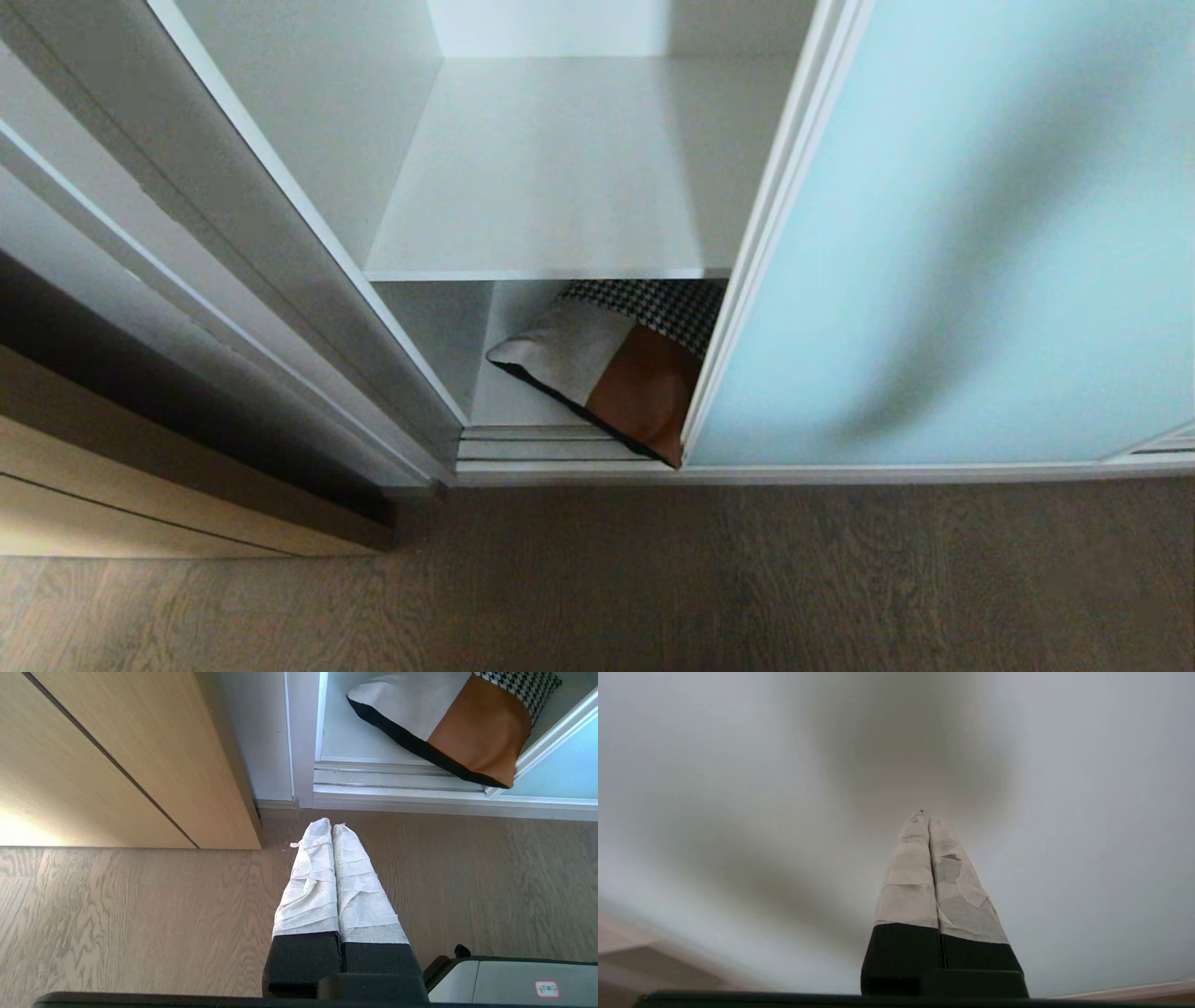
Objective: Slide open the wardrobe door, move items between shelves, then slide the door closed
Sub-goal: Close the door
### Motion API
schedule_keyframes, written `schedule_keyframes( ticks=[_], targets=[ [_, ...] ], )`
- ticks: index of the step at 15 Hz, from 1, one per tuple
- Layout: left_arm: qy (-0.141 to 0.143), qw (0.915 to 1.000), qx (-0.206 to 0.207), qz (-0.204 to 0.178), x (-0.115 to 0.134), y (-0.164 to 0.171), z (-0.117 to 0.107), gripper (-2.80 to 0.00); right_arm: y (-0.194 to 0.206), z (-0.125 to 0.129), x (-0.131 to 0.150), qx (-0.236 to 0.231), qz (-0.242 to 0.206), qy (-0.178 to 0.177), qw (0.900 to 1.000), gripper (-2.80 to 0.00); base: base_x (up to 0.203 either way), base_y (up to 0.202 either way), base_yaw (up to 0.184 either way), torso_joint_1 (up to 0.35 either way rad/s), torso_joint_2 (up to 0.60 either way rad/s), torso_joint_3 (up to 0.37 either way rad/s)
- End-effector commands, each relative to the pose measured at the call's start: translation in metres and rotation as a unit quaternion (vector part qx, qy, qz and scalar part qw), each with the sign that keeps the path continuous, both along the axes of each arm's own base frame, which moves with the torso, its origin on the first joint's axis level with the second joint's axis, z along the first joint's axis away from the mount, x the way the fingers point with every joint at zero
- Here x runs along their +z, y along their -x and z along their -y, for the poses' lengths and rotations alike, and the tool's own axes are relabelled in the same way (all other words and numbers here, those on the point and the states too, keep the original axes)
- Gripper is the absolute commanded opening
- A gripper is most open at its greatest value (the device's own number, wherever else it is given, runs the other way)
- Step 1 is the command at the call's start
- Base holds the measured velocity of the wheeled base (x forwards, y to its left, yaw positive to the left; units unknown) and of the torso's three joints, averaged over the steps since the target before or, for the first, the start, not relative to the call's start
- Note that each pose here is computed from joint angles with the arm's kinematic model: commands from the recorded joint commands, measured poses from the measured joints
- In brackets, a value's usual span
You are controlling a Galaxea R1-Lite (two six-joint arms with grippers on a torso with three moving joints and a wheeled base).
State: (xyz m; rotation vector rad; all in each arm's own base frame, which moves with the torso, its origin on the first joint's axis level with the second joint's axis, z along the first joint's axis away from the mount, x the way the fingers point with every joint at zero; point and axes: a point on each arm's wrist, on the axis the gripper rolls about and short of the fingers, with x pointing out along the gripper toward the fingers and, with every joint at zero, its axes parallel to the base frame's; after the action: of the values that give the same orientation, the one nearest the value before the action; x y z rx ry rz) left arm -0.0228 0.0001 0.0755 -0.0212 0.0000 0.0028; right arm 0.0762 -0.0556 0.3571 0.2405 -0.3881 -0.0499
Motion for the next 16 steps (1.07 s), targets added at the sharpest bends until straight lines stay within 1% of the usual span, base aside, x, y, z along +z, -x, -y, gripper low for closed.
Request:
schedule_keyframes(
  ticks=[1, 3, 6, 8, 10, 16],
  targets=[
    [0.0, 1.0, 0.0, -0.002, 0.0, 0.0, 0.0, -2.8, -0.011, 0.029, -0.004, -0.043, -0.017, -0.01, 0.999, -2.8, 0.0, 0.0, 0.0, 0.0, 0.0, 0.0],
    [0.0, 1.0, 0.0, -0.002, 0.0, 0.0, 0.0, -2.8, -0.016, 0.048, -0.006, -0.058, -0.028, -0.011, 0.998, -2.8, 0.0, 0.0, 0.0, 0.0, 0.0, 0.0],
    [0.0, 1.0, 0.0, -0.002, 0.0, 0.0, 0.0, -2.8, -0.022, 0.076, -0.006, -0.088, -0.031, -0.013, 0.996, -2.8, 0.0, 0.0, 0.0, 0.0, 0.0, 0.0],
    [0.0, 1.0, 0.0, -0.002, 0.0, 0.0, 0.0, -2.8, -0.029, 0.091, -0.007, -0.095, -0.033, -0.018, 0.995, -2.8, 0.0, 0.0, 0.0, 0.0, 0.0, 0.0],
    [0.0, 1.0, 0.0, -0.002, 0.0, 0.0, 0.0, -2.8, -0.035, 0.101, -0.012, -0.094, -0.041, -0.029, 0.994, -2.8, 0.0, 0.0, 0.0, 0.0, 0.0, 0.0],
    [0.0, 1.0, 0.0, -0.002, 0.0, 0.0, 0.0, -2.8, -0.059, 0.11, -0.029, -0.053, -0.067, -0.068, 0.994, -2.8, 0.0, 0.0, 0.0, 0.0, 0.0, 0.0]
  ],
)
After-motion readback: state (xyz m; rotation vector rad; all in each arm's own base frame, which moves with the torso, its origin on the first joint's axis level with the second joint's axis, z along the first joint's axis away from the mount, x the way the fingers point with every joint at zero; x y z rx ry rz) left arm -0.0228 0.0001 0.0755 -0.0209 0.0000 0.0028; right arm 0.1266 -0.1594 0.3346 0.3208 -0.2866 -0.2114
